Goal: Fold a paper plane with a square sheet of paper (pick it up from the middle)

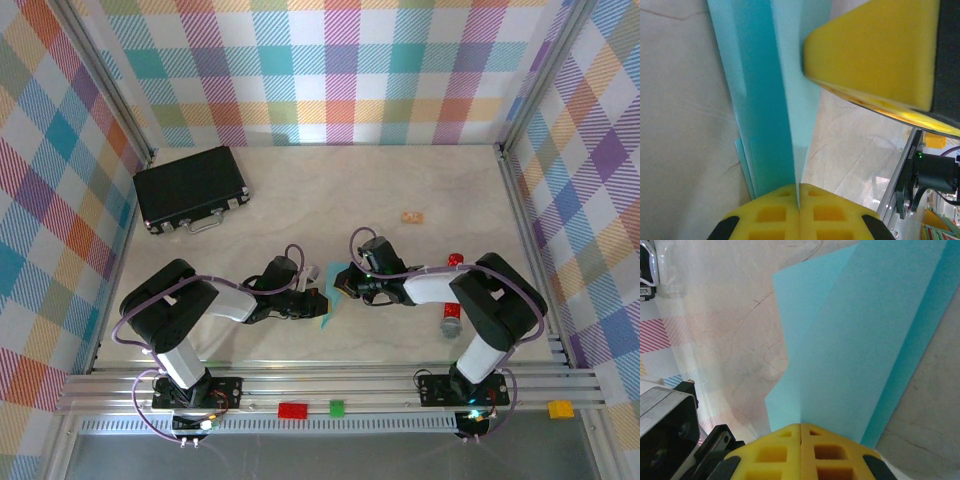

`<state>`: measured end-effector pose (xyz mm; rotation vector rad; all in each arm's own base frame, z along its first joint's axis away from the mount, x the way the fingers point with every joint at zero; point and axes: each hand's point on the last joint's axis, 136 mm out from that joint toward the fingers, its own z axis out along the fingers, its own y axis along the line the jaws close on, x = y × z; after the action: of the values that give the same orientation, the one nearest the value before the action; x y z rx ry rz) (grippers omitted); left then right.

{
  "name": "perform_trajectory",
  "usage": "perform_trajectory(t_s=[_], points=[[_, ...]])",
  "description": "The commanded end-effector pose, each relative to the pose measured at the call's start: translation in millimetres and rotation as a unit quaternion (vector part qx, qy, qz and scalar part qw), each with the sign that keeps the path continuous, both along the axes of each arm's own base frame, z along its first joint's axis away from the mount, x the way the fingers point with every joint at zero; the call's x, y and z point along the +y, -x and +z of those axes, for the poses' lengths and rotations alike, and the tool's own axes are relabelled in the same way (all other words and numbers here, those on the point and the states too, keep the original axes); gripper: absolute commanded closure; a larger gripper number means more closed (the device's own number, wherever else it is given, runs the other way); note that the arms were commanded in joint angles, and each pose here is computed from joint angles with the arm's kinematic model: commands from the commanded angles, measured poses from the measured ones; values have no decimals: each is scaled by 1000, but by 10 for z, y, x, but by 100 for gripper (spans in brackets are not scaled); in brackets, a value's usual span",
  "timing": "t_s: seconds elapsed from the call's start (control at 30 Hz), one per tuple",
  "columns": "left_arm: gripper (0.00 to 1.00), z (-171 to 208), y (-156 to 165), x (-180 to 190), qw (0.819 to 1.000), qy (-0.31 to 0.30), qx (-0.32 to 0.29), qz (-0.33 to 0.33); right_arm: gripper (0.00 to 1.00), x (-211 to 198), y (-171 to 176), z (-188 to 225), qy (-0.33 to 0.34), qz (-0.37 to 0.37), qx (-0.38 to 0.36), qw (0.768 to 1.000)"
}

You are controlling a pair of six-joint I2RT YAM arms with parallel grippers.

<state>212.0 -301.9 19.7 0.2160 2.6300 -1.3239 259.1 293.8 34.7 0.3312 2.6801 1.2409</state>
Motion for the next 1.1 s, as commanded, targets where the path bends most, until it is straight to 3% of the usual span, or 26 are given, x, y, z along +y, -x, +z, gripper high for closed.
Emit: perform_trajectory(t_s=[0.0,0.9,1.07], points=[[100,-614,246,507,989,-117,86,41,95,73,-92,73,-17,6,-13,1000],[100,-725,317,583,984,-144,100,23,95,-112,-1,-334,35,-9,32,999],[93,-568,309,487,989,-113,91,8,96,-224,98,-477,61,-15,52,997]])
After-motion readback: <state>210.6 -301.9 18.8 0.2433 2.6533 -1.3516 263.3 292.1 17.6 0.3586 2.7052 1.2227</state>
